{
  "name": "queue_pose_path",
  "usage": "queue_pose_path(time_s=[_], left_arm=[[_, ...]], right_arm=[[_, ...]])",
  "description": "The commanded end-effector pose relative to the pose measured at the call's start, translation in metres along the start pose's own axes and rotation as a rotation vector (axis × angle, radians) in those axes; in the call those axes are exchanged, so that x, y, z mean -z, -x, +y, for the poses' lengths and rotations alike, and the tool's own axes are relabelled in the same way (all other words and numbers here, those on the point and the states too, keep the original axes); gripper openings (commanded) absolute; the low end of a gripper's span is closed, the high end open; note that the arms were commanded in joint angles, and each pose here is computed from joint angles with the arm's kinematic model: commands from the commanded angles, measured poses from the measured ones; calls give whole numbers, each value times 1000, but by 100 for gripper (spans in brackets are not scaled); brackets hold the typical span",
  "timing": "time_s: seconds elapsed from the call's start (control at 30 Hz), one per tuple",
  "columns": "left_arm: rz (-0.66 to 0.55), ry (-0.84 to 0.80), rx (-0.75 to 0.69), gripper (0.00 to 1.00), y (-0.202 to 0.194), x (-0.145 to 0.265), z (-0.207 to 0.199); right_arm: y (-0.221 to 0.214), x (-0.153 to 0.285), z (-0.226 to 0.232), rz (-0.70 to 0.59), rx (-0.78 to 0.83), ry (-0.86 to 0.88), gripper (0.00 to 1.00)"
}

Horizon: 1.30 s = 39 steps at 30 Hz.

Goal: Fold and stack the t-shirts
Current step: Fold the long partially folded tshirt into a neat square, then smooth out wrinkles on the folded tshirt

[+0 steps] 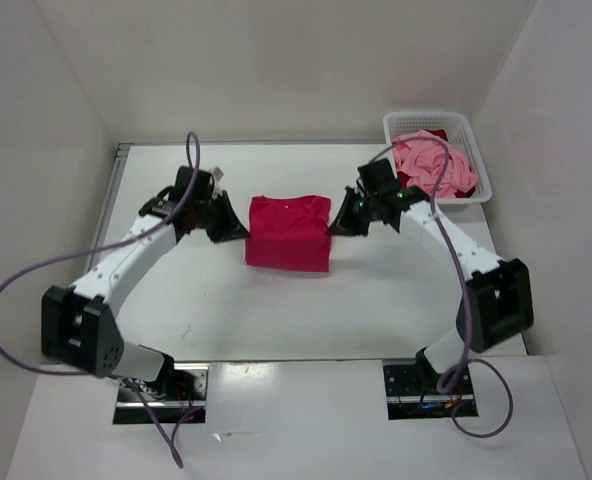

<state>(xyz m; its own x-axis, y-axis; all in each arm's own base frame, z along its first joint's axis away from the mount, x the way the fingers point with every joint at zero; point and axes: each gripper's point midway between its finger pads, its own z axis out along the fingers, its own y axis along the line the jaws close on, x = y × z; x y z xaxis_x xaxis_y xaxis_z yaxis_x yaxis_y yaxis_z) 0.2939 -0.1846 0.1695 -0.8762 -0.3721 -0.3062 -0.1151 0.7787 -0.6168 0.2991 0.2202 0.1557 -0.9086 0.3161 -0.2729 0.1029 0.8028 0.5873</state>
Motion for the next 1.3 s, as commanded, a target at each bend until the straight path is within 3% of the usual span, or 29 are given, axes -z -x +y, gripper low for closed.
queue_pose_path(time_s=[0.0,0.17,0.23,0.33,0.37,0.5,0.63,0.73,0.8,0.87,0.93,0.97,1.03,1.07,1.27], left_arm=[[-118,-23,-74,0,73,-16,-21],[-196,7,-76,0,143,-65,-23],[-177,43,-54,0,158,-97,-6],[-226,71,-49,2,188,-121,1],[-218,96,-35,2,194,-136,13],[-239,114,-26,7,214,-152,21],[-283,111,1,29,231,-149,25],[-367,51,10,45,251,-116,7],[-393,30,8,53,249,-107,3],[-409,-54,-3,53,244,-87,-17],[-341,-86,-33,50,206,-96,-32],[-299,-109,-48,50,188,-101,-39],[-205,-137,-49,50,143,-119,-43],[-169,-149,-40,50,130,-125,-41],[-68,-108,-16,50,91,-149,-4]], right_arm=[[64,-4,14,-100,82,16,0],[148,-61,-6,-149,68,-41,0],[177,-66,10,-204,88,-13,0],[200,-98,9,-197,82,-30,0],[200,-120,-11,-164,57,-71,0],[214,-142,-9,-164,40,-57,3],[240,-129,12,-231,51,-30,27],[246,-116,26,-241,67,-12,41],[241,-100,38,-245,91,-3,44],[216,-106,22,-191,102,-46,41],[207,-79,46,-236,133,41,27],[171,-96,28,-141,97,40,16],[149,-86,46,-116,108,149,9],[114,-96,40,-1,73,196,5],[73,-120,25,100,58,222,1]])
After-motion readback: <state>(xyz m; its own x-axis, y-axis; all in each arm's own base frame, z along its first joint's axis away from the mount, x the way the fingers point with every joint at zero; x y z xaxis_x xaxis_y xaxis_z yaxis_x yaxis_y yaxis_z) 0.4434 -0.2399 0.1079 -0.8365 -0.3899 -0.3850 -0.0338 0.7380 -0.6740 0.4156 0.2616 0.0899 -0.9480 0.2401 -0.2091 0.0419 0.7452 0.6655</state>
